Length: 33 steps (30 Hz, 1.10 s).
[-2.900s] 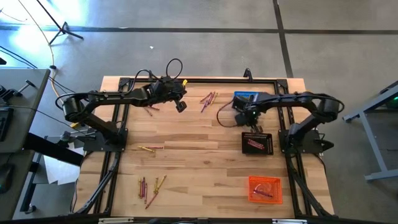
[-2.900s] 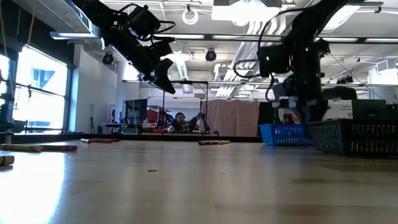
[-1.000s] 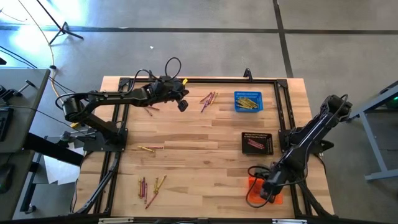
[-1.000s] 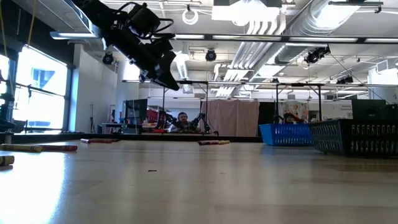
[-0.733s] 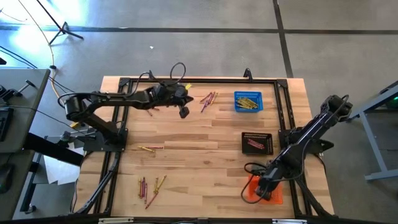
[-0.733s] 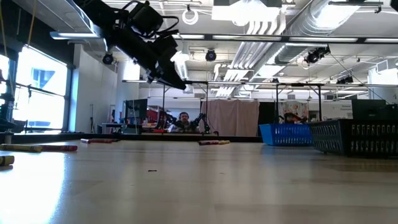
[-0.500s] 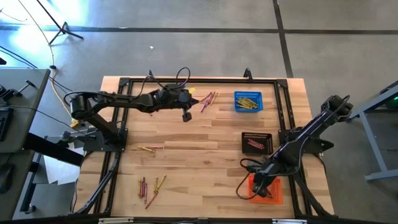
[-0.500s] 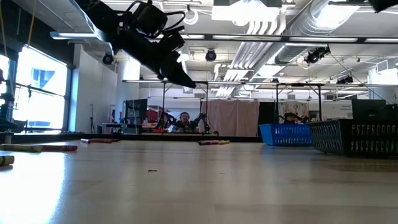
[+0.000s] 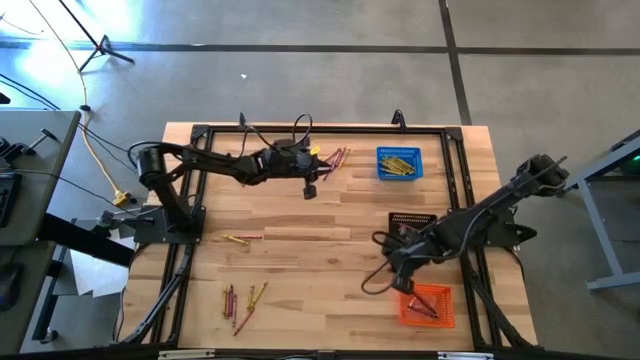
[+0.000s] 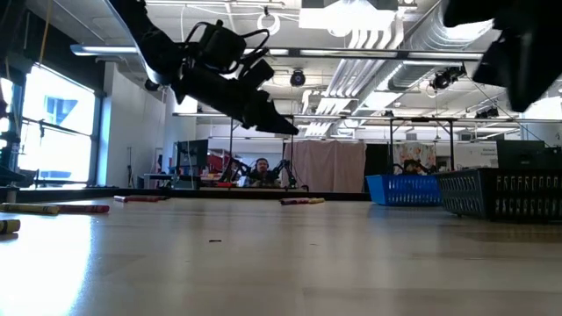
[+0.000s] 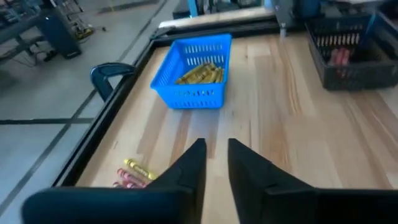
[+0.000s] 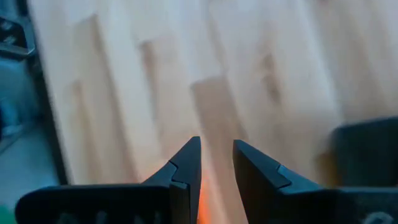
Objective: Sort crayons
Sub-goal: Put the violet crayon into the orange bin
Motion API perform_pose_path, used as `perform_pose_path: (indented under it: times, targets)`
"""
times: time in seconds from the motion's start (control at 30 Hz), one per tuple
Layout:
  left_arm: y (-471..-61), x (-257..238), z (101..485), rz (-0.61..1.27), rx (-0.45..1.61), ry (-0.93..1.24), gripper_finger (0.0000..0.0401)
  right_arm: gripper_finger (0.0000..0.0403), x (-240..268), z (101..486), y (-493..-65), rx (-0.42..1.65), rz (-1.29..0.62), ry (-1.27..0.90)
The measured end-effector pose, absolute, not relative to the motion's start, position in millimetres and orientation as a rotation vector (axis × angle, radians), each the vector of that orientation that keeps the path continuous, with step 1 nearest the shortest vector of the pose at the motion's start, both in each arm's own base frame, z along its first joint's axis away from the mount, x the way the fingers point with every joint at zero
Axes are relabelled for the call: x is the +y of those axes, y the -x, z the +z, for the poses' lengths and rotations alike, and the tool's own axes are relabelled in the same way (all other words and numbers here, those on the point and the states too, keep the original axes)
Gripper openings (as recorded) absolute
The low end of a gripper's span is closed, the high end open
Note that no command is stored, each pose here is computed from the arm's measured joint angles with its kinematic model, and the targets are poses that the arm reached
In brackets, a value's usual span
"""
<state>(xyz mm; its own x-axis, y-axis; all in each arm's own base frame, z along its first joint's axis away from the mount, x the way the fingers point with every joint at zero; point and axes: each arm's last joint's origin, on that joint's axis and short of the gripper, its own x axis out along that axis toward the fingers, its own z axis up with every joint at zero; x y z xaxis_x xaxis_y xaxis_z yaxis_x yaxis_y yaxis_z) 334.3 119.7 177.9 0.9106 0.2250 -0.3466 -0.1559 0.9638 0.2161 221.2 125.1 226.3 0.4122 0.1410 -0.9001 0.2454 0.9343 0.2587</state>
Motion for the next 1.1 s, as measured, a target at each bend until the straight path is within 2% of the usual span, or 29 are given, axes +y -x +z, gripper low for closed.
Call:
perform_pose_path:
  times: [0.1,0.27,0.5,0.73,1.1]
  targets:
    - [-338.9,122.6,173.9,0.245,0.336,-0.197,0.0083,0.0078,115.5,226.5,-226.3,1.113,-0.122,-0.344]
    - [-347.8,138.4,177.4,0.449,0.372,-0.136,0.0108,0.0078,99.2,227.9,-233.3,0.989,-0.305,-0.232]
    - [-359.3,177.9,174.6,0.629,0.611,0.137,0.0107,0.0078,77.6,233.4,-239.1,0.795,-0.59,-0.131]
    - [-377.5,202.8,157.9,0.594,0.753,0.241,0.0089,0.0078,56.6,242.3,-239.8,0.7,-0.741,-0.049]
    - [-391.3,213.2,147.6,0.605,0.904,0.264,0.0076,0.0078,35.8,248.9,-237.0,0.741,-0.768,0.002]
